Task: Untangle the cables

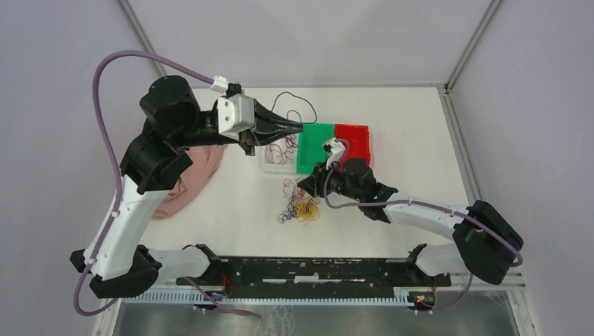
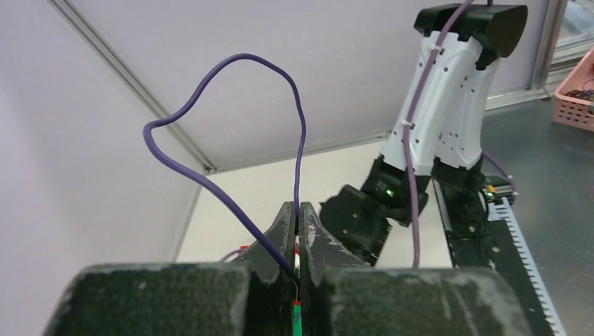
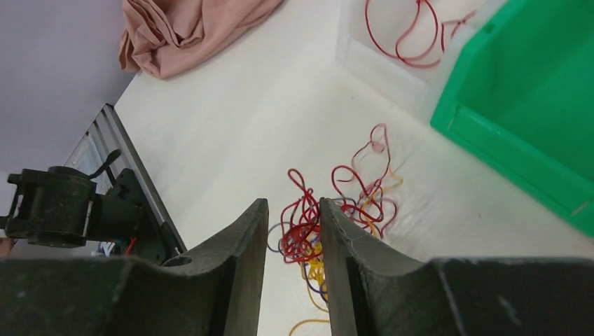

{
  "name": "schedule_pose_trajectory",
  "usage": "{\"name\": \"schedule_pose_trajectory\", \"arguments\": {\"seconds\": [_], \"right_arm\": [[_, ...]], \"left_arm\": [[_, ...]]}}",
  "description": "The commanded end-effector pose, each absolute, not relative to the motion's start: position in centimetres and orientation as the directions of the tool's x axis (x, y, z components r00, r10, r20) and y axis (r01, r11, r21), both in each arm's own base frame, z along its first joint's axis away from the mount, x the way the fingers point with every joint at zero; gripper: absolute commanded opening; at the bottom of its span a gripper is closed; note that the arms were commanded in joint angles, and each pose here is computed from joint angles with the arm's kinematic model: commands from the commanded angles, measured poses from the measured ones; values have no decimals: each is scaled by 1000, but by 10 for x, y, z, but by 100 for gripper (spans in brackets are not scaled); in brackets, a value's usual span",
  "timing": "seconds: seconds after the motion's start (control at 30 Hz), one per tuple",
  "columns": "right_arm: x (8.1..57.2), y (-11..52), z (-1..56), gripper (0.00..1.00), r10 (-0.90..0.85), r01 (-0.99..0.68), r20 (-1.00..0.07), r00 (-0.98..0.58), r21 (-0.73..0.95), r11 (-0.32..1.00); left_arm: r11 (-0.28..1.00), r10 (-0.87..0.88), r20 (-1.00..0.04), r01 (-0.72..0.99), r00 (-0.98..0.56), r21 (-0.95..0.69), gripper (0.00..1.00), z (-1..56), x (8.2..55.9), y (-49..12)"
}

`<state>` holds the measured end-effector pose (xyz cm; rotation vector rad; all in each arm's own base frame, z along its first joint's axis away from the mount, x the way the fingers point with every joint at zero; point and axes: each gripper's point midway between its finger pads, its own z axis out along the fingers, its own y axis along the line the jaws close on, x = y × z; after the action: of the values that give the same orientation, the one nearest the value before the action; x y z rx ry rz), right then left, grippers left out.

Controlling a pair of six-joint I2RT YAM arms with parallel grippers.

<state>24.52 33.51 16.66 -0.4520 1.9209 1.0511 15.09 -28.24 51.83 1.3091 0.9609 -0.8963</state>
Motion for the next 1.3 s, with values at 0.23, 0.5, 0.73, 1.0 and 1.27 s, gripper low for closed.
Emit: {"name": "schedule_pose_trajectory", "arguments": {"seconds": [0.23, 0.5, 0.73, 1.0, 1.27], "right_arm": [[222, 323, 174, 61, 179, -636, -798, -575, 574, 515], [180, 300, 280, 81, 41, -820, -907, -419, 397, 412], [151, 287, 342, 87, 60, -890, -942, -329, 331, 314], [182, 282, 384, 99, 220, -880, -963, -152, 234, 414], [202, 327, 400, 100, 292, -910, -938, -188, 278, 307]], "left_arm": [[163, -29, -861, 852, 508, 497, 3, 551, 164, -277], [120, 74, -892, 884, 446, 452, 3, 494, 171, -279], [59, 126, -891, 894, 436, 445, 3, 467, 166, -278], [19, 133, -907, 914, 400, 406, 3, 452, 158, -278], [10, 126, -905, 912, 406, 410, 3, 453, 156, -278]]}}
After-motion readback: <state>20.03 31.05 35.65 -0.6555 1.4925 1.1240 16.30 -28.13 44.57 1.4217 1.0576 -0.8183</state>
